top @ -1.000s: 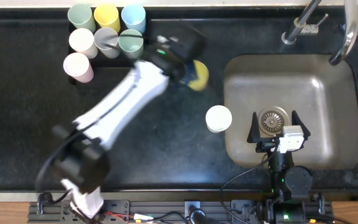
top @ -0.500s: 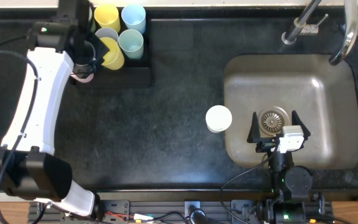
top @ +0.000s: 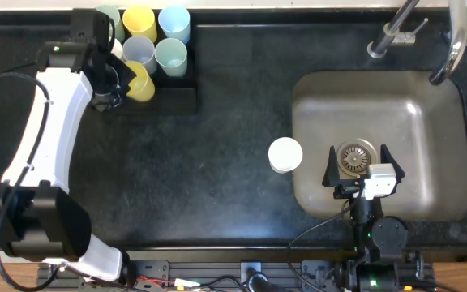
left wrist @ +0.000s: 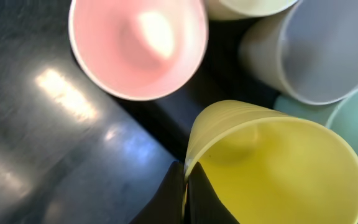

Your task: Store Cups

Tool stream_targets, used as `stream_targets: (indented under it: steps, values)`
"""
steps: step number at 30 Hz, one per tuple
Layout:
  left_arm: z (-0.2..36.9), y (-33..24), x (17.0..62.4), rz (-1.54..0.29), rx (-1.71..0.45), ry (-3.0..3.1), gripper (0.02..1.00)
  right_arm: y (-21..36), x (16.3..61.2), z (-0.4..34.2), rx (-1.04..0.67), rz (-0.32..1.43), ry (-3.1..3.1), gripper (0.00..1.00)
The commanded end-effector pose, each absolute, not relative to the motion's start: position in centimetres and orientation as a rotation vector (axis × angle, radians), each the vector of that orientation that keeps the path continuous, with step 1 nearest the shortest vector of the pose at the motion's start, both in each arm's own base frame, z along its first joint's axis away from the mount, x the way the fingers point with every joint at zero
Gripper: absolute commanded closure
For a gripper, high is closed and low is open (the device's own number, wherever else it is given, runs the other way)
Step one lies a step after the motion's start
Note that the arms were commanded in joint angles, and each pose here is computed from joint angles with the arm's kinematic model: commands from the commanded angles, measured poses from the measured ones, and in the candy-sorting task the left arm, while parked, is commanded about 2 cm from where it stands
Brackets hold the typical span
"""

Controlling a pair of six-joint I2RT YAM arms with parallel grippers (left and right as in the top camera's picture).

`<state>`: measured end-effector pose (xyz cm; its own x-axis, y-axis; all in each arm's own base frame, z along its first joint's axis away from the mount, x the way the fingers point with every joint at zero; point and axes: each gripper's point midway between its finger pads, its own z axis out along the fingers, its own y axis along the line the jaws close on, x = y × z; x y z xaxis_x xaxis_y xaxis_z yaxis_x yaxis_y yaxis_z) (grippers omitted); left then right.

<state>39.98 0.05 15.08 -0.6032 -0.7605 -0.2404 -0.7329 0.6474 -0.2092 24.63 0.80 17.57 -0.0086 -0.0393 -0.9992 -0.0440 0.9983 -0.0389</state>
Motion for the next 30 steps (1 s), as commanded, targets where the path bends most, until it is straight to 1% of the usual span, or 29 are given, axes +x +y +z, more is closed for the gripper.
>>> stream_targets:
  steps: [1, 14, 30]
  values:
    - [14.2, 0.7, 39.9, -0.091, -1.224, 2.568, 0.982, 0.9, 24.7, 17.2, -0.073, 0.006, 1.58, 0.003]
    - [12.2, 1.7, 39.9, 0.004, -1.249, 2.594, 0.982, 0.9, 24.7, 17.2, -0.073, 0.006, 1.58, 0.003]
    - [10.2, 1.8, 40.7, 0.005, -1.271, 2.612, 0.982, 0.9, 24.7, 17.2, -0.073, 0.006, 1.58, 0.003]
